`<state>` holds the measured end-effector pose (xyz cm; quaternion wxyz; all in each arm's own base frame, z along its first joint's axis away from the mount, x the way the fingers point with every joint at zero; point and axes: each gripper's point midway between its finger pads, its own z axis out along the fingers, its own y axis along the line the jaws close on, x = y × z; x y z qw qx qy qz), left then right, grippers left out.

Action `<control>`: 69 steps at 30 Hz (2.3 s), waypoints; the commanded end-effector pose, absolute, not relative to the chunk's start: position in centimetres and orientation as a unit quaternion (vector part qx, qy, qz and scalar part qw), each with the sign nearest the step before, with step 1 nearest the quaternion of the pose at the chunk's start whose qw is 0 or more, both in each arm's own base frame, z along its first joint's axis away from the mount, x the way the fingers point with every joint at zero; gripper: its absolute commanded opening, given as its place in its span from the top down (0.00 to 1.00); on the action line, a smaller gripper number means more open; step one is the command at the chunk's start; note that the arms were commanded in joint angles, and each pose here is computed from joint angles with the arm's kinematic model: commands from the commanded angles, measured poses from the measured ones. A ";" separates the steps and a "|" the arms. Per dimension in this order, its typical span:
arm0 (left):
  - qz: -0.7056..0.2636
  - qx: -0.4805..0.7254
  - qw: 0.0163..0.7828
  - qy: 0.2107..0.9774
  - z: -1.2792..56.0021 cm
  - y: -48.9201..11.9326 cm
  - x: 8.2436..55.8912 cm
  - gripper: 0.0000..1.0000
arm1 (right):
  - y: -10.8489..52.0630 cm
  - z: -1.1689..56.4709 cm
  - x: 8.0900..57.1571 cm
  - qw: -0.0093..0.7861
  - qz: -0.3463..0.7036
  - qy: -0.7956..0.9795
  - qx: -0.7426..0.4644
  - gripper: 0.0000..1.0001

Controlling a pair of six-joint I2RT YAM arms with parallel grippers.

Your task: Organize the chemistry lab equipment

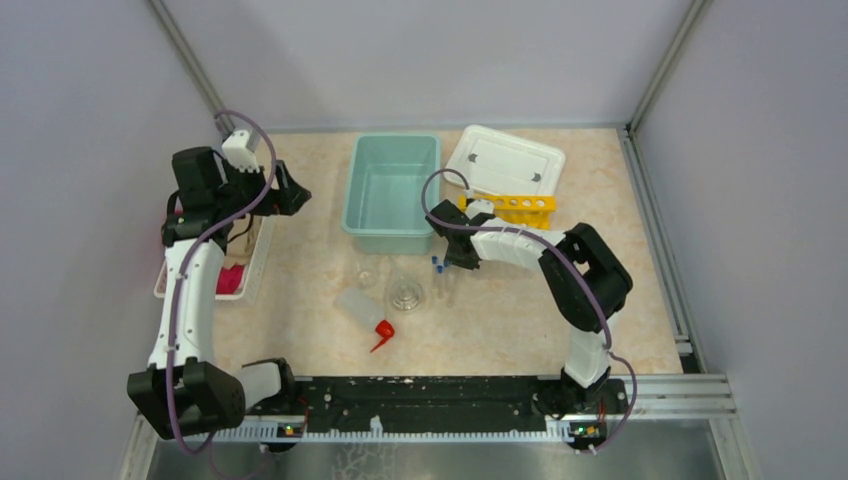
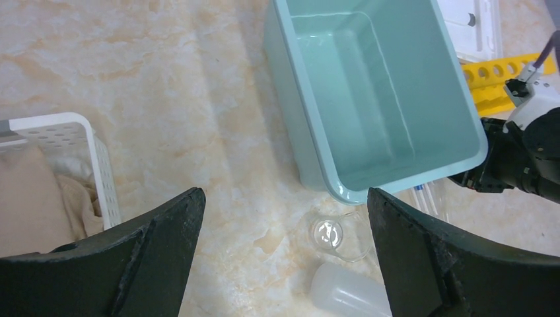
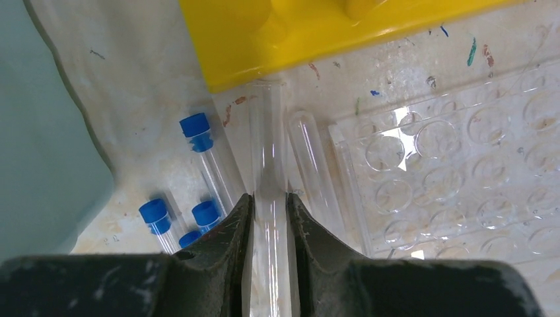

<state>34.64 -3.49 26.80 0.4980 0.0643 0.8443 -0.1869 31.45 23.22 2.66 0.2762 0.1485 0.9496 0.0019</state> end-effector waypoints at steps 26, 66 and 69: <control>-0.401 0.195 0.484 0.753 34.2 -12.0 27.9 0.01 | 30.3 30.7 29.0 0.518 0.206 0.829 0.044 1.00; -0.505 0.288 0.386 0.717 30.7 -20.7 22.5 0.23 | 39.9 39.7 27.4 0.554 0.385 0.738 0.023 1.00; -0.507 0.289 0.381 0.717 30.4 -20.9 22.5 0.30 | 40.0 40.2 27.2 0.551 0.397 0.734 0.021 1.00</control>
